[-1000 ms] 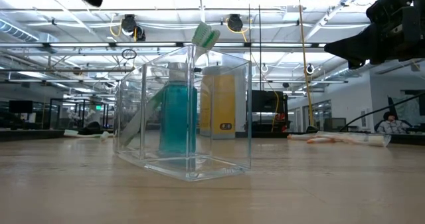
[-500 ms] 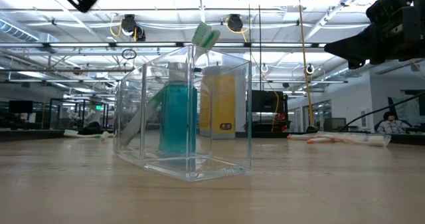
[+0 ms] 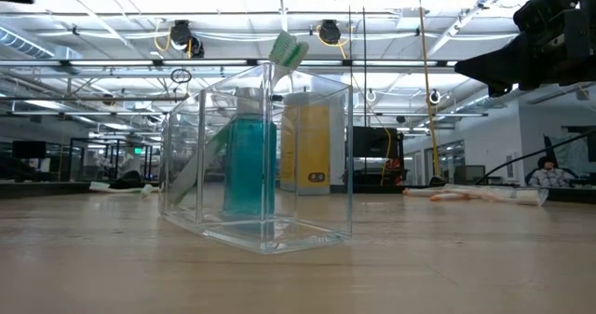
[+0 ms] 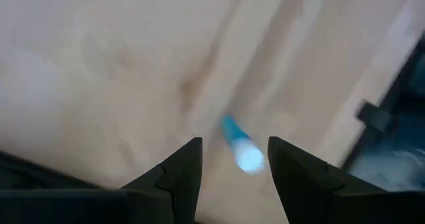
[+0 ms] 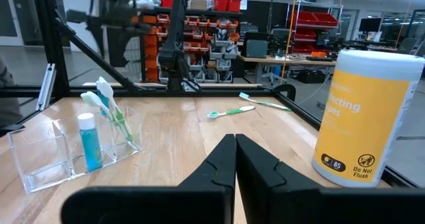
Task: Pick & Place toothbrushing station
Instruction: Put the blue mouthwash into the transparent organizer
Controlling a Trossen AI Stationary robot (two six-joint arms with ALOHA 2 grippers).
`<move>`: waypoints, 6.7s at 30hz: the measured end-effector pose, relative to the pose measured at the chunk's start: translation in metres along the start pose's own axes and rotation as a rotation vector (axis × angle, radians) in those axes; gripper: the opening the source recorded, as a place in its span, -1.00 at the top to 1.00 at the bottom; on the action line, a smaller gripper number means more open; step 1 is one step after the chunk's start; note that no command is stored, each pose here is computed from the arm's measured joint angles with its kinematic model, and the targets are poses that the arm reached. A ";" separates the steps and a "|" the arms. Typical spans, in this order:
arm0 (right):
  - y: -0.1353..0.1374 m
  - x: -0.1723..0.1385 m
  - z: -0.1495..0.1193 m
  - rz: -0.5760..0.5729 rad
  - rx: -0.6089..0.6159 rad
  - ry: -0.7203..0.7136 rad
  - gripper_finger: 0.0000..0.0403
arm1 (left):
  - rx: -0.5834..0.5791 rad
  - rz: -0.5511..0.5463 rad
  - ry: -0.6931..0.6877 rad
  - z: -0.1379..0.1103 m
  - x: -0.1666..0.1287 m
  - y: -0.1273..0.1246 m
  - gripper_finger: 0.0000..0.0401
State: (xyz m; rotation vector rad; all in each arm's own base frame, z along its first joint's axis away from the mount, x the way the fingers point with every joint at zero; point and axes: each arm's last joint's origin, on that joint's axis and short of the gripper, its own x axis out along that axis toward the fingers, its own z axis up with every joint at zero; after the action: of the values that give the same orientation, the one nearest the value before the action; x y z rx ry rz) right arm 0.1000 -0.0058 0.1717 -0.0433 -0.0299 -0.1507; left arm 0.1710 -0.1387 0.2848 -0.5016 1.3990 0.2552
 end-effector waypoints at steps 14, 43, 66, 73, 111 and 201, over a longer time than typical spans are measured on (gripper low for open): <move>0.000 0.000 0.000 0.000 0.000 0.001 0.98 | -0.299 0.098 0.234 -0.005 0.038 -0.023 0.11; 0.000 0.000 0.000 0.000 0.000 0.000 0.98 | -0.488 0.120 0.150 -0.009 0.047 -0.022 0.10; 0.000 0.000 0.000 0.000 0.000 0.000 0.98 | -0.396 0.126 0.177 -0.014 0.059 -0.029 0.11; 0.000 0.000 0.000 0.000 0.000 0.000 0.98 | -0.383 0.136 0.179 -0.013 0.067 -0.032 0.11; 0.000 0.000 0.000 0.000 0.000 0.000 0.98 | -0.251 0.144 0.190 -0.016 0.066 -0.032 0.11; 0.000 0.000 0.000 0.000 0.000 0.000 0.98 | 0.497 0.173 0.131 -0.020 0.080 -0.022 0.11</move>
State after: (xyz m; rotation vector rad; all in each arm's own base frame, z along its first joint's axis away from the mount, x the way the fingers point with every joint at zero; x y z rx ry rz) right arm 0.1000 -0.0058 0.1717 -0.0433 -0.0297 -0.1508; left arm 0.1768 -0.1773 0.2092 0.0142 1.5704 0.0069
